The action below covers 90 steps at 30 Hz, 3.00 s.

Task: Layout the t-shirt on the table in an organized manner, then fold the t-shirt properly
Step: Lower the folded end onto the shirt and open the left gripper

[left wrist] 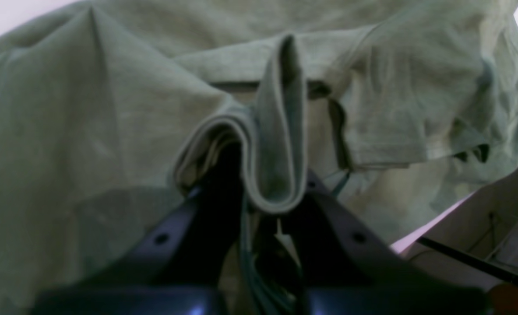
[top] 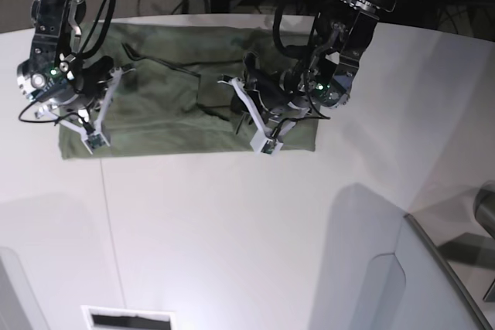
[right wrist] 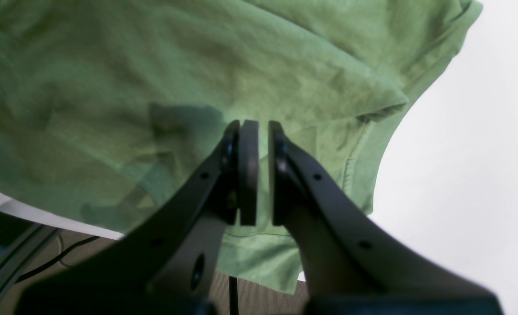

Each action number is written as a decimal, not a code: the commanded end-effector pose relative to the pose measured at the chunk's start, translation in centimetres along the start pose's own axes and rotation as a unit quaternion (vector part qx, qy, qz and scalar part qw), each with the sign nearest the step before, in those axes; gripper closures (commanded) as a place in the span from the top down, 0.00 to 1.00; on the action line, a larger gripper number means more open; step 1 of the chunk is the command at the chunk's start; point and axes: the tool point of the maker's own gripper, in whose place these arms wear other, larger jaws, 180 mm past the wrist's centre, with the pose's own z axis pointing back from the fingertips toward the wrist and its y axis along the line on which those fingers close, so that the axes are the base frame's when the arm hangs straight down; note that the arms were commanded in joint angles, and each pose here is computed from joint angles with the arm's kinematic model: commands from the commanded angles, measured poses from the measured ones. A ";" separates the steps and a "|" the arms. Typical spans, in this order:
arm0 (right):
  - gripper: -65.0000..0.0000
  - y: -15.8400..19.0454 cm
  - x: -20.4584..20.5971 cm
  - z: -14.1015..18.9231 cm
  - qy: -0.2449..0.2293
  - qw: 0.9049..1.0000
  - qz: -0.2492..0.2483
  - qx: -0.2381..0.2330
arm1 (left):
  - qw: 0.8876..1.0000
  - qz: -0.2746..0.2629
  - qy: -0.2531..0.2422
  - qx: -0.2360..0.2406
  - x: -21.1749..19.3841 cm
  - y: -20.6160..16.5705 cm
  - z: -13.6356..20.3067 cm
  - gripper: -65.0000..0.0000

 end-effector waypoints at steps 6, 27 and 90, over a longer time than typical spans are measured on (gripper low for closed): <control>0.07 -0.6 1.0 0.5 -0.018 1.000 0.001 -0.010 | 1.000 0.003 -0.015 -0.011 1.3 -0.8 -0.4 0.00; 0.07 -0.6 1.1 0.5 -0.019 1.000 0.002 -0.009 | 1.000 -0.005 -0.026 -0.015 2.7 -1.1 -0.5 0.00; 0.07 -0.5 1.1 0.4 -0.017 1.000 0.006 -0.008 | 0.984 -0.141 -0.033 -0.100 7.2 -11.2 0.5 0.00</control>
